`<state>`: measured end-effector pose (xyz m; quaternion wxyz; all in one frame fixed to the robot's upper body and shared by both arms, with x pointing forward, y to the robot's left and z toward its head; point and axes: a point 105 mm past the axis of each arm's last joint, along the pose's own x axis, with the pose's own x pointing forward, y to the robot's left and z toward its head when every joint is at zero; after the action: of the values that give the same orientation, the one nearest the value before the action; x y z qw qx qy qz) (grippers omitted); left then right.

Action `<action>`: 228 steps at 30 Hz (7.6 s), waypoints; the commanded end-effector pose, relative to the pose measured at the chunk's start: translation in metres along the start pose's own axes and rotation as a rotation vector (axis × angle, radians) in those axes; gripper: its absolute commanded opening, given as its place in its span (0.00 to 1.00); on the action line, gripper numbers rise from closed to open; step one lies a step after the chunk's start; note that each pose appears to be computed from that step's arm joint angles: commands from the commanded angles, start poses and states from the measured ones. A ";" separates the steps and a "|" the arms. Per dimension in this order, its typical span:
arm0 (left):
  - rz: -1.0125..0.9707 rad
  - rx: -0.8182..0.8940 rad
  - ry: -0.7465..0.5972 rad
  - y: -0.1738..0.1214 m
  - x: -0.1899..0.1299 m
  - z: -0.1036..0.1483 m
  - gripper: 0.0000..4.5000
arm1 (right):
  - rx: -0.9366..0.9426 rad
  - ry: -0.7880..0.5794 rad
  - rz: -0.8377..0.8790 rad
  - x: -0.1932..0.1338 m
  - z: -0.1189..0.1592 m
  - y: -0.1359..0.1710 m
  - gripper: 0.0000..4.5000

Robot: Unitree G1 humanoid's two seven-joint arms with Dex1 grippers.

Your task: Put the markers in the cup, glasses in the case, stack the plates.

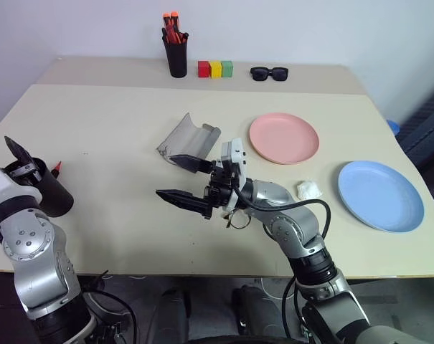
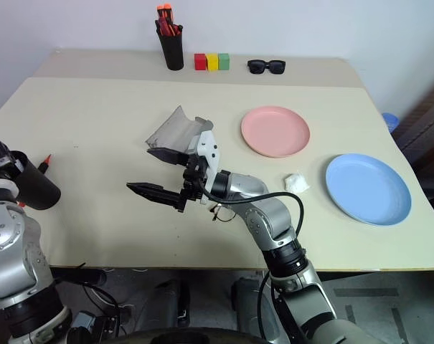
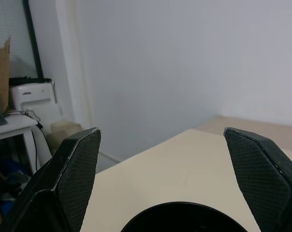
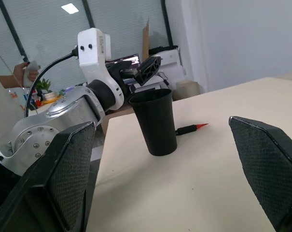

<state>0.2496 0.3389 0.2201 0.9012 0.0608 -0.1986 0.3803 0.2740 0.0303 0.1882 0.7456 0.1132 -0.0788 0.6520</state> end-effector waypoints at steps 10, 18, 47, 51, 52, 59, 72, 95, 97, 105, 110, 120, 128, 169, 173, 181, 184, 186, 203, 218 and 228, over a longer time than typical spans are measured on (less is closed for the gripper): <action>0.280 0.145 0.195 0.104 0.018 -0.012 0.97 | -0.028 -0.043 -0.015 -0.001 0.012 0.002 1.00; 0.035 0.162 0.611 0.097 -0.020 -0.083 0.97 | -0.022 -0.041 -0.009 -0.001 0.012 0.003 1.00; -0.142 0.185 0.817 0.064 -0.024 -0.120 0.97 | -0.011 -0.049 -0.026 0.001 0.011 0.002 1.00; -0.114 0.167 0.825 0.065 -0.021 -0.122 0.97 | -0.012 -0.050 -0.033 0.001 0.011 0.001 1.00; -0.114 0.162 0.827 0.064 -0.020 -0.123 0.97 | -0.013 -0.051 -0.035 0.001 0.011 0.001 1.00; -0.104 0.095 0.856 0.059 -0.021 -0.126 0.85 | -0.015 -0.049 -0.043 0.001 0.012 -0.001 1.00; -0.070 0.118 0.854 0.061 -0.020 -0.125 0.10 | -0.016 -0.045 -0.039 0.000 0.012 -0.001 1.00; 0.016 0.106 0.777 0.071 -0.016 -0.106 0.96 | -0.011 -0.049 -0.024 0.003 0.011 0.001 1.00; 0.015 0.108 0.779 0.073 -0.009 -0.107 0.96 | -0.010 -0.050 -0.024 0.003 0.011 0.001 1.00; -0.040 0.089 0.851 0.070 0.004 -0.126 0.96 | -0.020 -0.055 -0.041 0.003 0.012 -0.001 1.00; -0.052 0.056 0.866 0.068 0.010 -0.133 0.96 | -0.025 -0.055 -0.051 0.002 0.012 -0.002 1.00; -0.066 -0.009 0.880 0.064 0.008 -0.139 0.32 | -0.029 -0.053 -0.053 0.001 0.012 -0.001 1.00; -0.009 0.013 0.883 0.074 0.004 -0.141 0.01 | -0.027 -0.050 -0.048 0.001 0.012 0.000 1.00; -0.694 0.113 0.884 -0.097 -0.091 -0.063 0.01 | -0.220 0.090 -0.181 -0.060 0.038 -0.047 1.00; -0.682 0.125 0.930 -0.093 -0.101 -0.071 0.28 | -0.211 0.124 -0.135 -0.059 0.029 -0.040 1.00; -0.652 0.079 0.882 -0.102 -0.082 -0.060 0.61 | -0.202 0.148 -0.095 -0.054 0.018 -0.033 1.00; -0.649 0.098 0.887 -0.110 -0.071 -0.063 0.61 | -0.194 0.139 -0.085 -0.049 0.016 -0.030 1.00; -0.659 0.106 0.902 -0.117 -0.066 -0.066 0.61 | -0.188 0.132 -0.077 -0.046 0.014 -0.027 1.00; -0.679 -0.013 0.976 -0.144 -0.053 -0.089 0.00 | -0.152 0.100 -0.087 -0.038 0.005 -0.012 1.00; -0.313 -0.099 -0.170 -0.069 0.043 0.086 0.00 | -0.193 0.003 0.015 0.001 0.004 0.002 1.00; -0.146 0.032 -0.182 -0.009 0.045 0.061 0.00 | -0.040 -0.134 0.106 0.019 0.023 0.017 1.00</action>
<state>0.2748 0.3474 0.2825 0.9147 0.1160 -0.2377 0.3055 0.2651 0.0455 0.2026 0.7167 0.1315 -0.1246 0.6735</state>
